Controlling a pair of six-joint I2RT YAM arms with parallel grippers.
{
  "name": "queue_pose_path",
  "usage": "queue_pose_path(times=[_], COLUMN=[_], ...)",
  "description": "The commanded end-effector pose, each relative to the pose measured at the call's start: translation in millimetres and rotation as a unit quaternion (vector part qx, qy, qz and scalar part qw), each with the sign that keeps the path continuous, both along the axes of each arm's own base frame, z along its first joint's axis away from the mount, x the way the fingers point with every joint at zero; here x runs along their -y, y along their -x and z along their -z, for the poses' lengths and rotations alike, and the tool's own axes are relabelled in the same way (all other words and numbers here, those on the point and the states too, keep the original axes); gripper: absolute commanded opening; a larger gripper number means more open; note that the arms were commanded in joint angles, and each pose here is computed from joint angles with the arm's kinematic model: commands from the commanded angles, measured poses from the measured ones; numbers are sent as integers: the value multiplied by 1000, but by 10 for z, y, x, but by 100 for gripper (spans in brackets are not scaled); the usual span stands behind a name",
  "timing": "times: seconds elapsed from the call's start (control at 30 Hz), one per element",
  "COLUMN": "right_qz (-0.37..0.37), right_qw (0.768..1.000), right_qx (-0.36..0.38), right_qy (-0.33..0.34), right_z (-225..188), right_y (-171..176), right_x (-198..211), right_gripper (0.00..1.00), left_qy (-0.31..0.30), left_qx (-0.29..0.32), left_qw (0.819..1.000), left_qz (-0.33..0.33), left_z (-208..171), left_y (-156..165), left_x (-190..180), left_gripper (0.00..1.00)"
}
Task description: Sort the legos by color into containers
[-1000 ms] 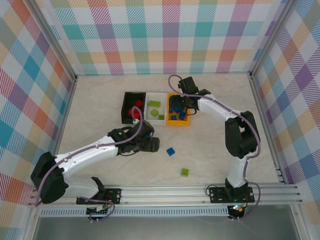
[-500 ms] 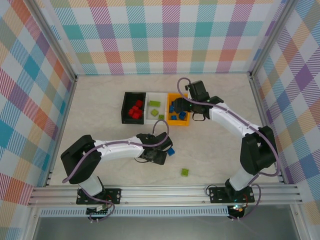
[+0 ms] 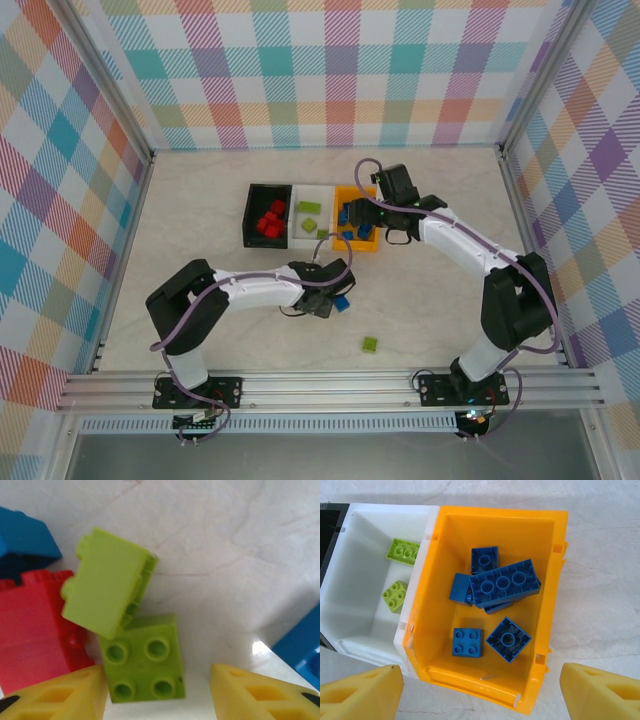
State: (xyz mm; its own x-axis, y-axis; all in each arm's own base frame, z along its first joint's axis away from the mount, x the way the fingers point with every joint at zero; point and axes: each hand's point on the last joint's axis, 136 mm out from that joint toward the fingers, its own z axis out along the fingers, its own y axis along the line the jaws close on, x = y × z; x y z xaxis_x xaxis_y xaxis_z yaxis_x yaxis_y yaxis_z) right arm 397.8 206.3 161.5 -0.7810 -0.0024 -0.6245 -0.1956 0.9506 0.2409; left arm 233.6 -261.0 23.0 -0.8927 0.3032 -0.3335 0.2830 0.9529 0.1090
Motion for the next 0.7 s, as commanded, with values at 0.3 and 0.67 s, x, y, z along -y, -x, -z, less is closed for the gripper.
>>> queue_pose_path(times=[0.3,0.67], right_qz=[4,5], right_qw=[1000,999], right_qx=[19,20], right_qy=[-22,-27], right_z=[-134,-169], right_y=[-7,45], right_x=[-12,5], right_gripper=[82,82], left_qy=[-8,73], left_qx=[18,63], left_qw=[1000,995], left_qz=[7,-19], left_z=[-16,-934], left_y=[-65,31], left_x=[-28,-90], left_gripper=[37,32])
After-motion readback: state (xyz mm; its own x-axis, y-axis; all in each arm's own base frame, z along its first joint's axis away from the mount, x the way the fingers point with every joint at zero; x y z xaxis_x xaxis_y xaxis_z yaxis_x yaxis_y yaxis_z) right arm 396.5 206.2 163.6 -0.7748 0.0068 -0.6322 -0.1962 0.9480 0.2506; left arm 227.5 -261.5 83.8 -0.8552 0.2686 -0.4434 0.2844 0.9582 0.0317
